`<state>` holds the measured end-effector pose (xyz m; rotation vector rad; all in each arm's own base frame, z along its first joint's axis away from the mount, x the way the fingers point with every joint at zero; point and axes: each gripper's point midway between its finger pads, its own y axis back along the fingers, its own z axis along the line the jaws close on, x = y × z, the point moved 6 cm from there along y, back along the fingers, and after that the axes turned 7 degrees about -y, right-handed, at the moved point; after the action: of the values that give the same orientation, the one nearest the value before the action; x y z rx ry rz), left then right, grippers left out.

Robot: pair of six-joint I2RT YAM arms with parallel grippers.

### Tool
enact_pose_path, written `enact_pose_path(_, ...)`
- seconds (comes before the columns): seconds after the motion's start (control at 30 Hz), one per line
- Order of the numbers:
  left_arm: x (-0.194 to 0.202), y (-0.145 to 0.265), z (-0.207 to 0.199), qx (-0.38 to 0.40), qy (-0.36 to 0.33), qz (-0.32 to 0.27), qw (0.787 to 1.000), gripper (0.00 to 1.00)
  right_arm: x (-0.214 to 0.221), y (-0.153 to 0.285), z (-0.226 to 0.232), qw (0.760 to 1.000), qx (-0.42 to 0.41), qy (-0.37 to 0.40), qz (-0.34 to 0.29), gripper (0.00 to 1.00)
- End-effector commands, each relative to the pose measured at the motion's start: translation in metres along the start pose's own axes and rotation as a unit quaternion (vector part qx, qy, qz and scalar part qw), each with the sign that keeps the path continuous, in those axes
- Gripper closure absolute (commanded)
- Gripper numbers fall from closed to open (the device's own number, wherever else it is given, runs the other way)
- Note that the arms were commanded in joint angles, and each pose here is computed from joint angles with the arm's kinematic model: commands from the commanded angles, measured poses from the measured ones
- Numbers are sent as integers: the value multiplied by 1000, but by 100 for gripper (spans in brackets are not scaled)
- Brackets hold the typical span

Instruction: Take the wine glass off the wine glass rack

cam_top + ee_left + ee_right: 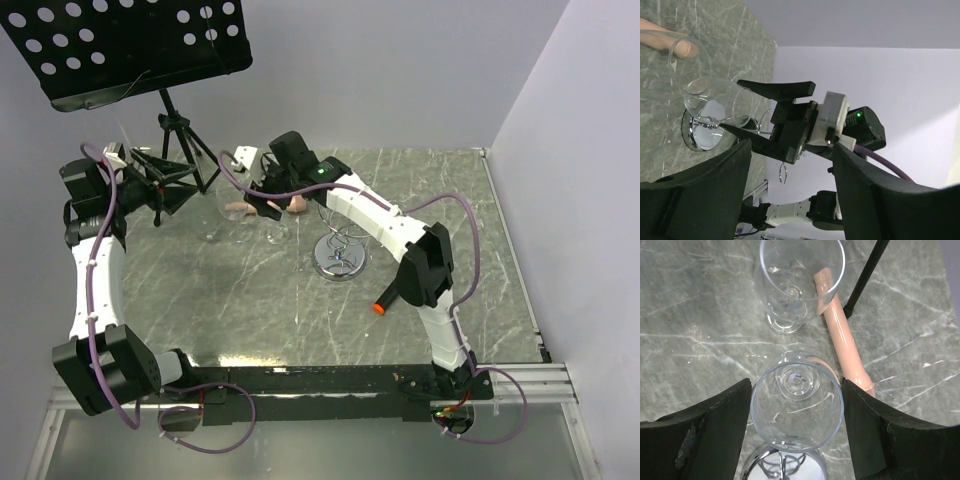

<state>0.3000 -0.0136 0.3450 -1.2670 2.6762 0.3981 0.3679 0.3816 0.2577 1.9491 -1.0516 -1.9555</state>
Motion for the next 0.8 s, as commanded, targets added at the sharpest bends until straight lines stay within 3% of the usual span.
enact_pose_path(0.0,0,7,-6,3,-25,-17,1000,30,-35,12,-14,998,16,-6,-67,70)
enact_pose_path(0.77,-6,11,4,-7,-13,-27,1000,30,-34,-15,-27,997,14,-35,-70,68)
